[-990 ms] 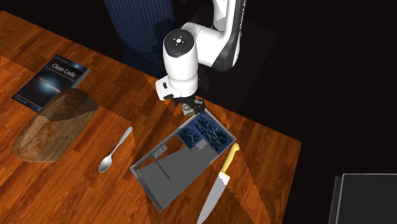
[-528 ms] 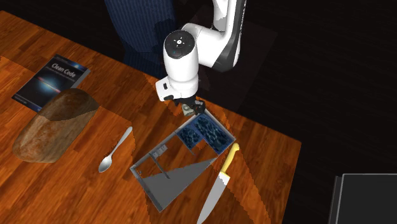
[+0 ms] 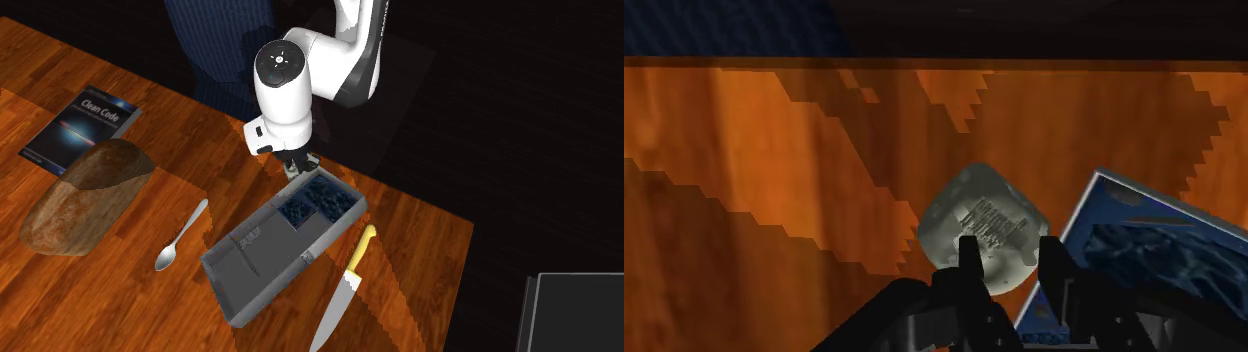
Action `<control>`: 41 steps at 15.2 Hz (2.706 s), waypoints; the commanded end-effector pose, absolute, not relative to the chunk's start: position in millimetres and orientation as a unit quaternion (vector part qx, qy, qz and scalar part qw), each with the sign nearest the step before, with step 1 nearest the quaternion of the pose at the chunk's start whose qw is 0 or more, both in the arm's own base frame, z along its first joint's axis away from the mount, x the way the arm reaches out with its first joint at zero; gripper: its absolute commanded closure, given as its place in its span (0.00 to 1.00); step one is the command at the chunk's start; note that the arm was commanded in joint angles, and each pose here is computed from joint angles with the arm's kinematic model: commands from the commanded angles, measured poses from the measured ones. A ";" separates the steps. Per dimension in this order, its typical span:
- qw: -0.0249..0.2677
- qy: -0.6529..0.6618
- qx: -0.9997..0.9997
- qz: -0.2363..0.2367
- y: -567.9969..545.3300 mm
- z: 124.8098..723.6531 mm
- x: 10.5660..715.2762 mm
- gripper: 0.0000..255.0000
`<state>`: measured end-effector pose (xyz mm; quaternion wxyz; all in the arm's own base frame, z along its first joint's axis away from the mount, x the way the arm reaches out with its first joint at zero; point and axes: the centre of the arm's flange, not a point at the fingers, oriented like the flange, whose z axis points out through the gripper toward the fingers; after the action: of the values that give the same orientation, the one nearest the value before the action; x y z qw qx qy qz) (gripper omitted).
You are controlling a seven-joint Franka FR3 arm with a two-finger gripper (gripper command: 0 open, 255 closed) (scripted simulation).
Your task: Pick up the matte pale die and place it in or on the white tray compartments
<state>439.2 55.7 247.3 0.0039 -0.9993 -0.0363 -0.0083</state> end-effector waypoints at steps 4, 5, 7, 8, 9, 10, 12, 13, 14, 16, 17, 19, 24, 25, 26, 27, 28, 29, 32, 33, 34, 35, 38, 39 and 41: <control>0.003 -0.034 -0.999 -0.001 53.7 269.5 437.1 1.00; 0.003 -0.034 -0.999 -0.002 54.2 264.5 438.5 1.00; 0.003 -0.034 -0.999 -0.002 49.6 252.2 437.0 0.00; 0.004 -0.033 -0.999 -0.002 45.2 240.5 435.5 0.00; 0.004 -0.033 -0.999 -0.002 45.2 235.2 435.5 0.00; 0.004 -0.033 -0.999 -0.002 45.3 230.0 435.5 0.00; 0.004 -0.033 -0.999 -0.002 45.3 219.4 435.5 0.00; 0.004 -0.033 -0.999 -0.002 45.4 214.1 435.6 0.00; 0.004 -0.033 -0.999 -0.002 45.4 208.8 435.6 0.00; 0.004 -0.033 -0.999 -0.002 45.5 200.5 435.5 0.00; 0.004 -0.033 -0.999 -0.002 45.5 200.5 435.6 0.00; 0.004 -0.033 -0.999 -0.002 45.5 200.5 435.6 0.00; 0.004 -0.033 -0.999 -0.002 45.5 200.5 435.6 0.00; 0.004 -0.033 -0.999 -0.002 45.7 200.4 435.6 1.00; 0.004 -0.033 -0.999 -0.002 45.7 200.3 435.8 1.00; 0.004 -0.033 -0.999 -0.002 45.8 200.4 435.9 1.00; 0.004 -0.033 -0.999 -0.002 45.8 200.3 435.6 1.00; 0.004 -0.033 -0.999 -0.002 45.8 200.2 435.5 1.00; 0.003 -0.033 -0.999 -0.002 46.2 200.0 435.1 1.00; 0.004 -0.033 -0.999 -0.002 46.1 200.2 435.1 1.00; 0.004 -0.033 -0.999 -0.002 45.5 200.5 435.6 1.00; 0.004 -0.033 -0.999 -0.002 45.5 205.8 435.6 1.00; 0.004 -0.033 -0.999 -0.002 45.5 221.6 435.6 1.00; 0.004 -0.033 -0.999 -0.002 45.5 226.9 435.6 1.00; 0.004 -0.033 -0.999 -0.002 45.5 237.5 435.6 1.00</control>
<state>435.3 45.2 231.9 0.0036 -0.9994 -0.0331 -0.0019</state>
